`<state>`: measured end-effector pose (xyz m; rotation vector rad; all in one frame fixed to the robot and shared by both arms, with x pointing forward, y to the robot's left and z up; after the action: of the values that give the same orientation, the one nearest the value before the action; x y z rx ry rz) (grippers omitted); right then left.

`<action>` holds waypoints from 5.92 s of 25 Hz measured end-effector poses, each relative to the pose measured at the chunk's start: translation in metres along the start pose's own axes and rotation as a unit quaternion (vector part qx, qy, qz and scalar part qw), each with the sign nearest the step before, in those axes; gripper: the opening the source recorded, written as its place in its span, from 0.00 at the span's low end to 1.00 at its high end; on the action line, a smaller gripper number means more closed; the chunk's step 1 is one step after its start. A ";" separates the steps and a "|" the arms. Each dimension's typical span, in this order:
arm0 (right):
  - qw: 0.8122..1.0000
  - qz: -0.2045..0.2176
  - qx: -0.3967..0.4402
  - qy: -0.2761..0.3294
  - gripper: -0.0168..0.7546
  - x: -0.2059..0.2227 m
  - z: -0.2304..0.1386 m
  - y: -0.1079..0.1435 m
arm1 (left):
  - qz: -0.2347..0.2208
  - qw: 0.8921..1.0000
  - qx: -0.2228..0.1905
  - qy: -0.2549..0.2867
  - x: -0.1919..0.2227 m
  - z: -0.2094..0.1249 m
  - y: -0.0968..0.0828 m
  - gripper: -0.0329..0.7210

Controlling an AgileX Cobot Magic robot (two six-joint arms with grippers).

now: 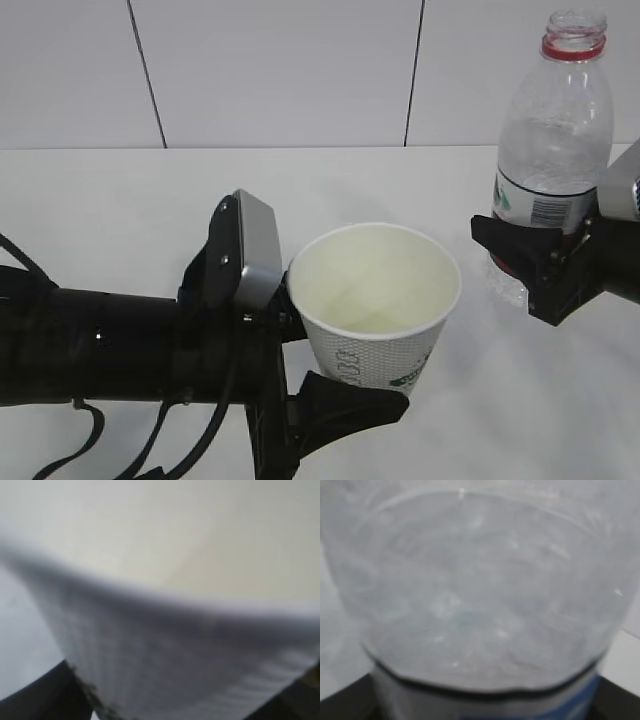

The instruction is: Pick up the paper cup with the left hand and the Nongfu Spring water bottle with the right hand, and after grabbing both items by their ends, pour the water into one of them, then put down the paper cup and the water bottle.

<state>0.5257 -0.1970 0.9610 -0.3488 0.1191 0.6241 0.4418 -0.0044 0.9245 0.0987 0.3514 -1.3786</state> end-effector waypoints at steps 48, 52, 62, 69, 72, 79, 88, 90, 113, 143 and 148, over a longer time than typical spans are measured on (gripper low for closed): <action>0.958 0.006 -0.284 -0.034 0.66 0.023 0.093 -0.047 | 0.028 0.999 0.030 -0.014 0.001 0.057 0.014 0.77; 0.953 0.008 -0.301 -0.033 0.66 0.023 0.093 -0.046 | 0.027 0.999 0.031 -0.013 0.001 0.056 0.013 0.77; 0.931 0.007 -0.363 -0.032 0.66 0.023 0.092 -0.046 | 0.026 0.999 0.021 -0.012 0.001 0.056 0.013 0.77; 0.920 0.005 -0.390 -0.032 0.66 0.023 0.092 -0.046 | 0.026 1.000 0.013 -0.012 0.001 0.056 0.013 0.76; 0.917 -0.002 -0.397 -0.034 0.66 0.023 0.094 -0.048 | 0.026 1.000 0.009 -0.012 0.001 0.056 0.013 0.76; 0.910 -0.019 -0.412 -0.037 0.66 0.023 0.097 -0.052 | 0.026 1.000 0.006 -0.012 0.001 0.056 0.013 0.75; 0.899 -0.025 -0.436 -0.043 0.66 0.023 0.099 -0.053 | 0.026 1.000 0.004 -0.010 0.002 0.054 0.013 0.75; 0.897 -0.027 -0.438 -0.043 0.66 0.023 0.100 -0.053 | 0.025 1.000 0.002 -0.008 0.003 0.052 0.014 0.75; 0.872 -0.042 -0.485 -0.053 0.66 0.022 0.105 -0.055 | 0.015 1.000 0.003 -0.017 0.003 0.055 0.010 0.75; 0.829 -0.089 -0.547 -0.072 0.66 0.020 0.119 -0.063 | 0.009 1.000 0.002 -0.023 0.003 0.057 0.008 0.74; 0.822 -0.091 -0.558 -0.076 0.66 0.019 0.120 -0.062 | 0.009 1.000 0.002 -0.023 0.003 0.057 0.008 0.74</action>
<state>0.5785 -0.1904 1.0866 -1.4313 -0.4640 0.4695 0.4609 -0.0210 0.9765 0.0726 0.3093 -1.3620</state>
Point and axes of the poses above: a point on each arm's last joint axis where the gripper is mounted, x pointing out along that axis toward the gripper, y along the wrist's bending axis when the last joint is at zero, z = x × y, the point moved 7 cm from there along x, pointing out along that axis toward the gripper, and after that the axes turned 4 degrees about -x, right-handed, at the moved point
